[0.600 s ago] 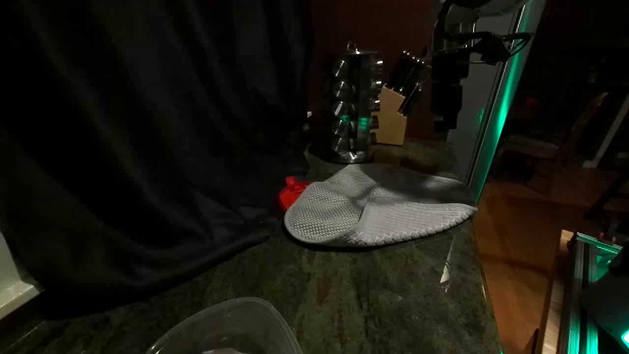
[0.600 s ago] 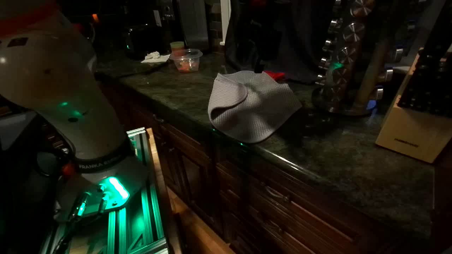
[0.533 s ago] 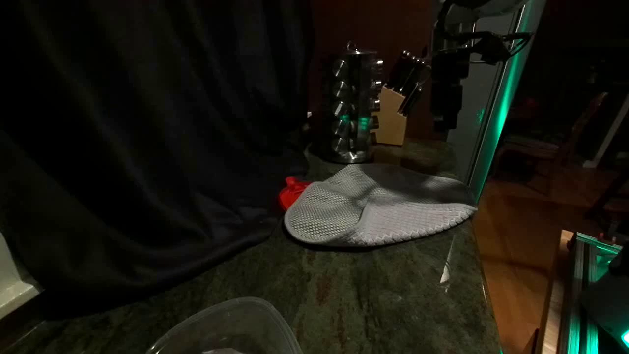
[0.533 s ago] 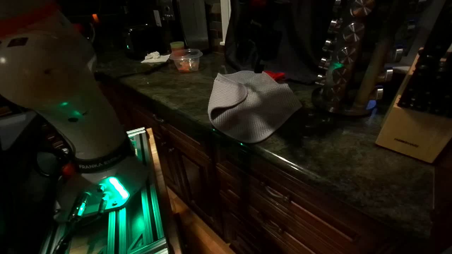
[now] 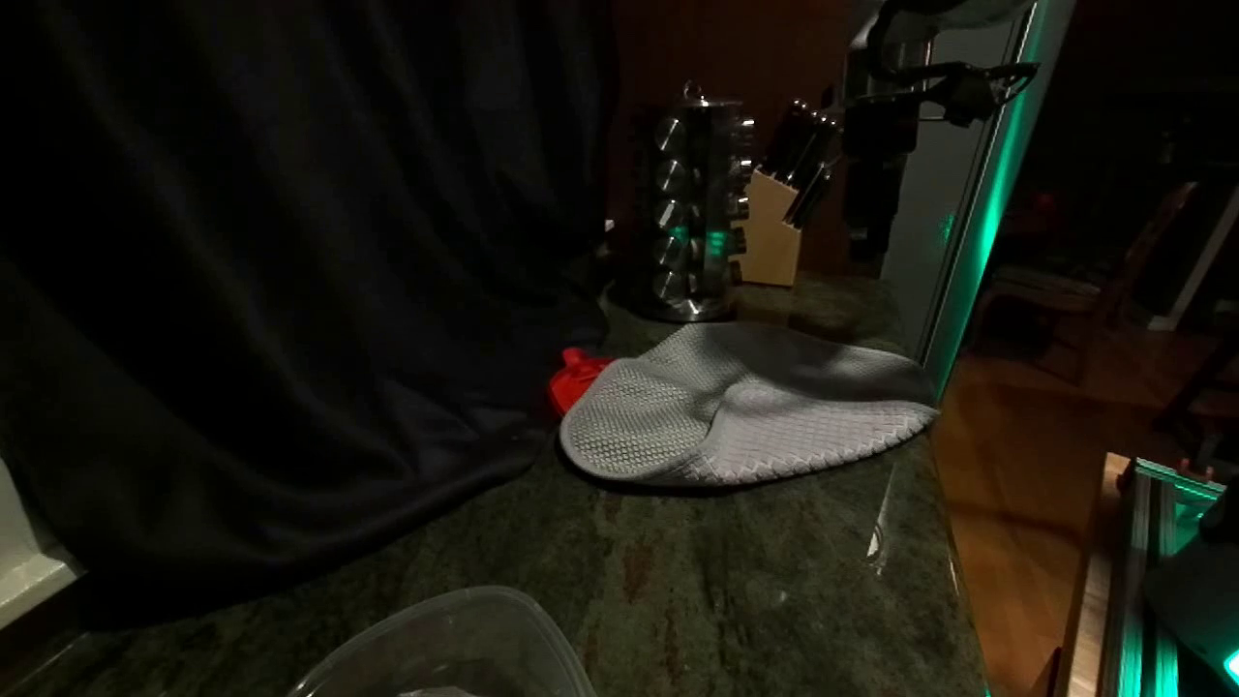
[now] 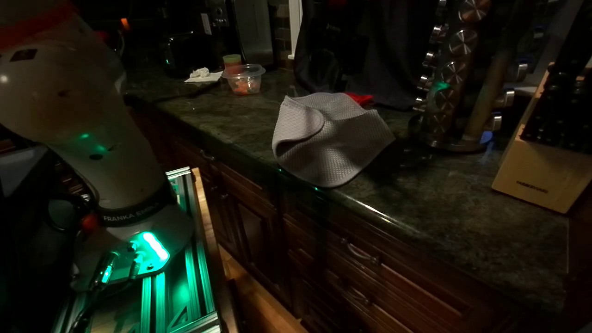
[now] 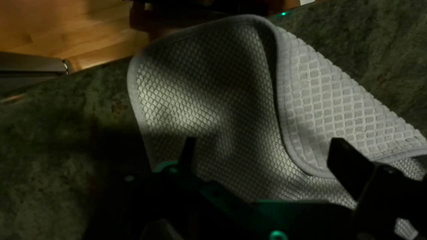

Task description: Turn over the towel on the table

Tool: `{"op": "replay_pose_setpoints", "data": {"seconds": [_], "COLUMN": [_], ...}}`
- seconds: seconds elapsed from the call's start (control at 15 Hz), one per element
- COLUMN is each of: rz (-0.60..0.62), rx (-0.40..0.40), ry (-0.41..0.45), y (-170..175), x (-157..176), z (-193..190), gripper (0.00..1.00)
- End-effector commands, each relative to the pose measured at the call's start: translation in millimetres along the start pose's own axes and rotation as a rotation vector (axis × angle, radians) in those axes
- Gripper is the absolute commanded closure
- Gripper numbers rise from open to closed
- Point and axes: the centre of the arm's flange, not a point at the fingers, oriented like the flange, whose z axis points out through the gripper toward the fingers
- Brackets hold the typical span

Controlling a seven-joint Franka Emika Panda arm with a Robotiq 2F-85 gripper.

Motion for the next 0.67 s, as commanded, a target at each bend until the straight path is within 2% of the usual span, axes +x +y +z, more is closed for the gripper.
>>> {"op": "replay_pose_setpoints", "data": {"seconds": [0.0, 0.2, 0.33, 0.6], "rz": [-0.173, -0.326, -0.437, -0.647], "rx": [-0.067, -0.103, -0.094, -0.034], "ry": [0.066, 0.099, 0.124, 0.151], "y": [-60.3, -111.1, -131.4, -133.1], "x": [-15.6, -22.6, -16.2, 9.0], "z": [6.9, 20.1, 35.7, 57.1], "gripper": [0.0, 0.0, 0.0, 0.0]}}
